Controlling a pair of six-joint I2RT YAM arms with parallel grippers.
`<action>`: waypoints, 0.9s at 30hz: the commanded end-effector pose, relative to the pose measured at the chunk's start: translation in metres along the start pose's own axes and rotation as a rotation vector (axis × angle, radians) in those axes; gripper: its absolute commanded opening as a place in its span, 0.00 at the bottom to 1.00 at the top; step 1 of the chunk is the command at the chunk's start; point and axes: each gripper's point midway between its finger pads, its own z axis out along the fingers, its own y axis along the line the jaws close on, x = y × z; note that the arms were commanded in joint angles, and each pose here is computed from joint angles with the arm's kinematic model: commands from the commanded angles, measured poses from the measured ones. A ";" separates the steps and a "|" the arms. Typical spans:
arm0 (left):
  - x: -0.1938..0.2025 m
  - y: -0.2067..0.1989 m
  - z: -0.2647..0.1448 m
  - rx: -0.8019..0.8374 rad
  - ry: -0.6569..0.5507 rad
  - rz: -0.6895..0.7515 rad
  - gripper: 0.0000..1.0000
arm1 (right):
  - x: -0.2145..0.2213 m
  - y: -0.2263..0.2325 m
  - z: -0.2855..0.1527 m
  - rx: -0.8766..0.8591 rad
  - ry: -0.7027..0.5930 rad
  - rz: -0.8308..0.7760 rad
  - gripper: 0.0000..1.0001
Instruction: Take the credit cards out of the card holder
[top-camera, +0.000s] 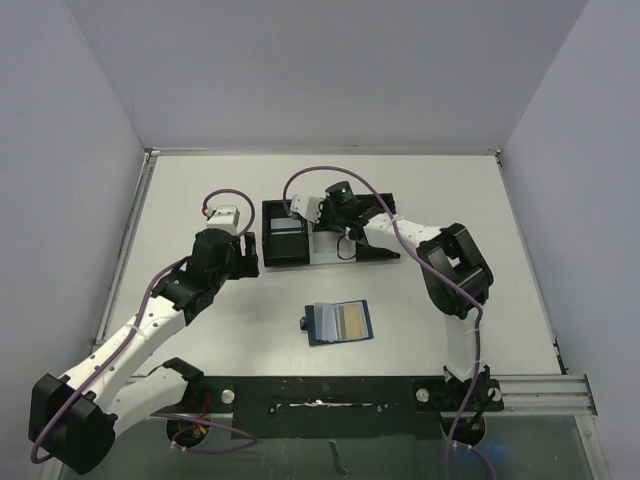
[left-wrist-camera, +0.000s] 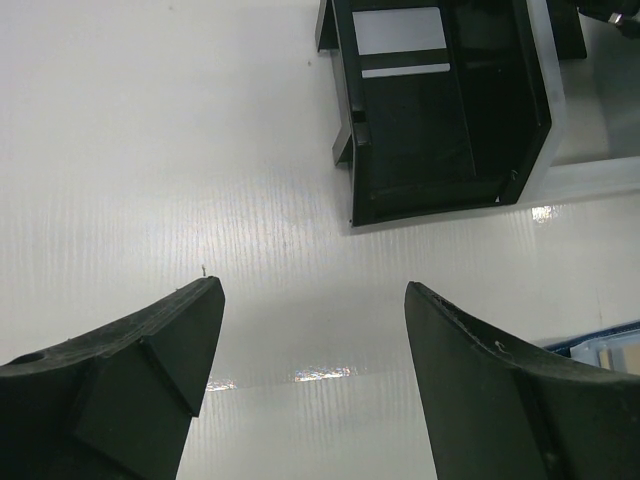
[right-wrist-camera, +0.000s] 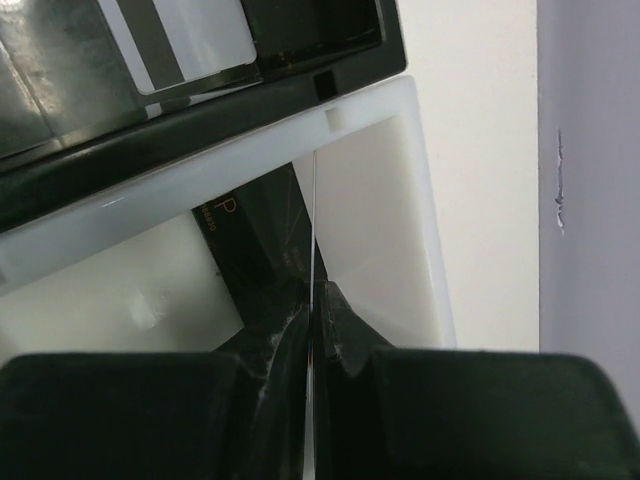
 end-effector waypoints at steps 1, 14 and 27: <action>-0.026 -0.008 -0.002 0.032 -0.079 -0.008 0.72 | -0.019 -0.032 0.001 0.094 -0.040 -0.070 0.00; -0.017 -0.005 -0.001 0.020 -0.041 0.025 0.72 | -0.006 -0.012 0.022 0.074 -0.018 -0.103 0.11; -0.014 -0.006 0.000 0.026 -0.028 0.034 0.72 | -0.009 -0.004 0.018 0.026 -0.025 -0.050 0.33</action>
